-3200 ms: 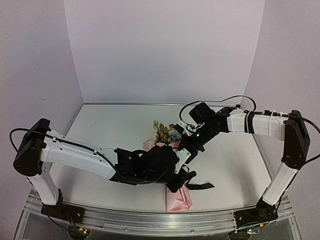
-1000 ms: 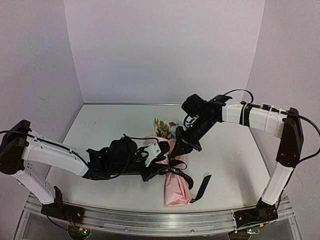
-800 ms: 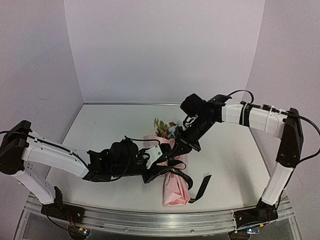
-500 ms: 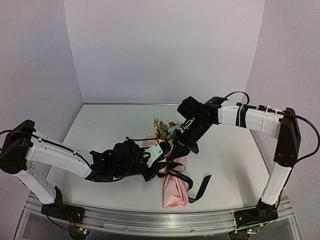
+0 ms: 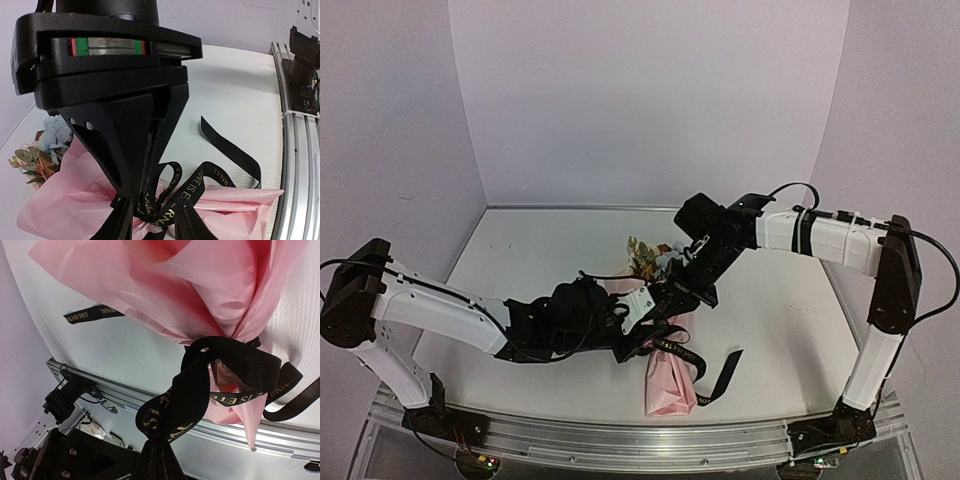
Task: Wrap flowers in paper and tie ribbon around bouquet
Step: Cross the half-tied ribbon over the folded bouquet.
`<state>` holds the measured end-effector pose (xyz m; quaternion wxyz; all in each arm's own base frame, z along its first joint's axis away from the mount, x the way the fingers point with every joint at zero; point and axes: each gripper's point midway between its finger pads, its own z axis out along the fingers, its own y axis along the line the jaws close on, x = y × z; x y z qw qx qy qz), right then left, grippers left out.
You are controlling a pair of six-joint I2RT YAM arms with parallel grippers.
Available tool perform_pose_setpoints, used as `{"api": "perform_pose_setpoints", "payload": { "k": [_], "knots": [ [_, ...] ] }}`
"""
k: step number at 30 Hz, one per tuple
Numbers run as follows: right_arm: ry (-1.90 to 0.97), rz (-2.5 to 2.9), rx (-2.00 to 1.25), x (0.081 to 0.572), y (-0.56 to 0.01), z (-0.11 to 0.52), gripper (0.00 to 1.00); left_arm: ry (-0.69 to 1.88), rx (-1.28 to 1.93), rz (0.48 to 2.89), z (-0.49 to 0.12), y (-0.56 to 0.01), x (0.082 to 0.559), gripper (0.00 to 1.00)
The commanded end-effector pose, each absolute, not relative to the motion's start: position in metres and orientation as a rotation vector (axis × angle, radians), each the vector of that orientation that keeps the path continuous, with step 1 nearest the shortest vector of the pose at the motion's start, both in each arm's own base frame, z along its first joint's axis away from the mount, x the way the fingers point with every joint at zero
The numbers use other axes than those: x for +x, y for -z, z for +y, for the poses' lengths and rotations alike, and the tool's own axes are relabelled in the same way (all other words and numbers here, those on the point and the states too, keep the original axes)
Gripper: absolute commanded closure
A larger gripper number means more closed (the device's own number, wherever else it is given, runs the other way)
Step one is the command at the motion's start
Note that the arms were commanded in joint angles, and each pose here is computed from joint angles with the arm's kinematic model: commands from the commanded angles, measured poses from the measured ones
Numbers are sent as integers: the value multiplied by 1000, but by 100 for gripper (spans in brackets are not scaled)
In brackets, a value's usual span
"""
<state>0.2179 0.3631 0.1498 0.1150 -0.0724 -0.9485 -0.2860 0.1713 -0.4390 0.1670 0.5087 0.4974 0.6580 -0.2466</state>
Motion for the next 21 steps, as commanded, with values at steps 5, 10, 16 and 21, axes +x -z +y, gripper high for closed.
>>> {"api": "perform_pose_setpoints", "payload": {
  "k": [5,10,16,21],
  "knots": [
    [843,-2814,-210,219,-153,366,100,558,1176,1603,-452,-172,181,75],
    [847,-2818,-210,220,-154,366,100,513,1134,1637,-447,-166,189,74],
    [847,-2824,-214,221,-153,365,100,488,1102,1649,-444,-163,194,78],
    [852,-2820,-216,220,-153,365,100,484,1098,1657,-445,-158,195,85]
  ]
}}
